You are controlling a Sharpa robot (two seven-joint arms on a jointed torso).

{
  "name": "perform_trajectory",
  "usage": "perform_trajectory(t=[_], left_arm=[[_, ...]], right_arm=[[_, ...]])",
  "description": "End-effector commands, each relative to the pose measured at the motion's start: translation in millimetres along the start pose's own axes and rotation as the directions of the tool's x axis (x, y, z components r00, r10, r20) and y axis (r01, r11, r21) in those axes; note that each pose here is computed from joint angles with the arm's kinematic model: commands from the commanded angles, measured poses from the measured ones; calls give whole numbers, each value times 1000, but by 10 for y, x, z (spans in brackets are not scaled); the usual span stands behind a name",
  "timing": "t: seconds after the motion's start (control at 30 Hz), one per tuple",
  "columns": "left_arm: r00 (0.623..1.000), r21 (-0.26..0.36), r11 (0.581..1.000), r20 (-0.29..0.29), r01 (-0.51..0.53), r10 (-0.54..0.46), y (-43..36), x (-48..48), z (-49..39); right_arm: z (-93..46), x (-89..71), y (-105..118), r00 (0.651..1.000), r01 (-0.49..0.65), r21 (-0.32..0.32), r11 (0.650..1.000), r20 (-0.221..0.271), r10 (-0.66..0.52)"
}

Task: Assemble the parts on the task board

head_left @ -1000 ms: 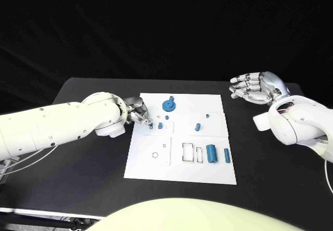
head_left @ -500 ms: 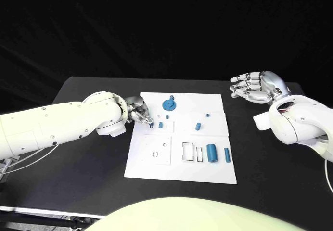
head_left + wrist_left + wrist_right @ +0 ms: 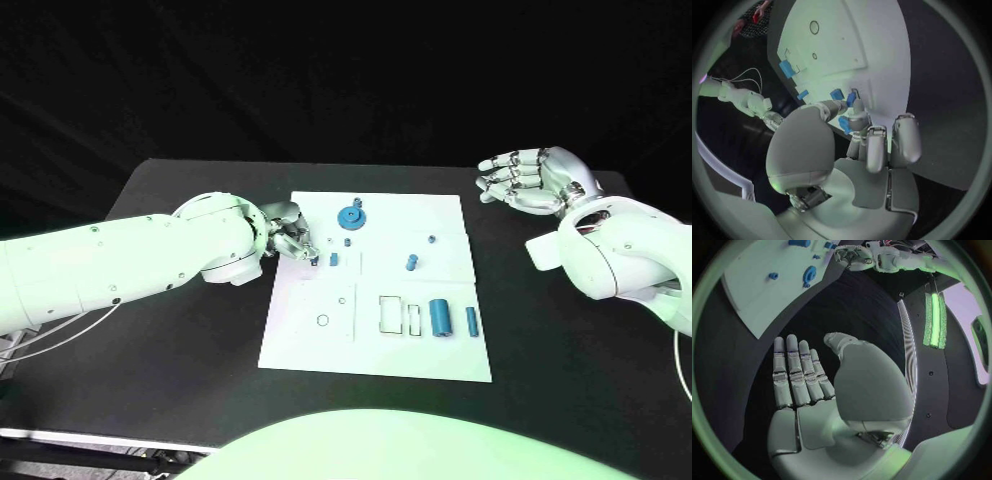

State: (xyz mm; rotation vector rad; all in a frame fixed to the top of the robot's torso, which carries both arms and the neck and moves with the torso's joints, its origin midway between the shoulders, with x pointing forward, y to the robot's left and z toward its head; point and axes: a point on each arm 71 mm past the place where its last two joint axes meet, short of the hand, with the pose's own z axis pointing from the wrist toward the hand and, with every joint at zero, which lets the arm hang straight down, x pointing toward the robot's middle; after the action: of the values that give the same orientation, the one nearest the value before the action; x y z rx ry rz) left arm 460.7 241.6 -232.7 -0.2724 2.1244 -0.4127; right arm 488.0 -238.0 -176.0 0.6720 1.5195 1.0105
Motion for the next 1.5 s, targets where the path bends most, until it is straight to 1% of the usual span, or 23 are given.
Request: perform_trajectory(t=[0.03, 0.37, 0.63, 1.0, 1.23, 1.5], left_arm=[[1000, 17, 999, -1, -31, 31, -15, 5, 6], [999, 18, 999, -6, -50, 50, -15, 11, 16], [998, 14, 999, -50, -45, 45, 3, 37, 16], [996, 10, 999, -83, -33, 34, 11, 59, 17], [996, 8, 1000, -86, -29, 30, 16, 59, 21], [997, 3, 1000, -77, -14, 15, 30, 45, 29]], right_arm=[[1, 9, 4, 1000, -1, -7, 1000, -12, 1], [2, 8, 1, 1000, -1, -7, 1000, -13, 1], [2, 10, -4, 1000, -1, -6, 1000, -14, 1], [3, 15, -12, 1000, -1, -4, 1000, -16, 1], [5, 4, -23, 1000, 0, -2, 1000, -13, 0], [5, 1, -27, 1000, 0, -2, 1000, -12, 0]])
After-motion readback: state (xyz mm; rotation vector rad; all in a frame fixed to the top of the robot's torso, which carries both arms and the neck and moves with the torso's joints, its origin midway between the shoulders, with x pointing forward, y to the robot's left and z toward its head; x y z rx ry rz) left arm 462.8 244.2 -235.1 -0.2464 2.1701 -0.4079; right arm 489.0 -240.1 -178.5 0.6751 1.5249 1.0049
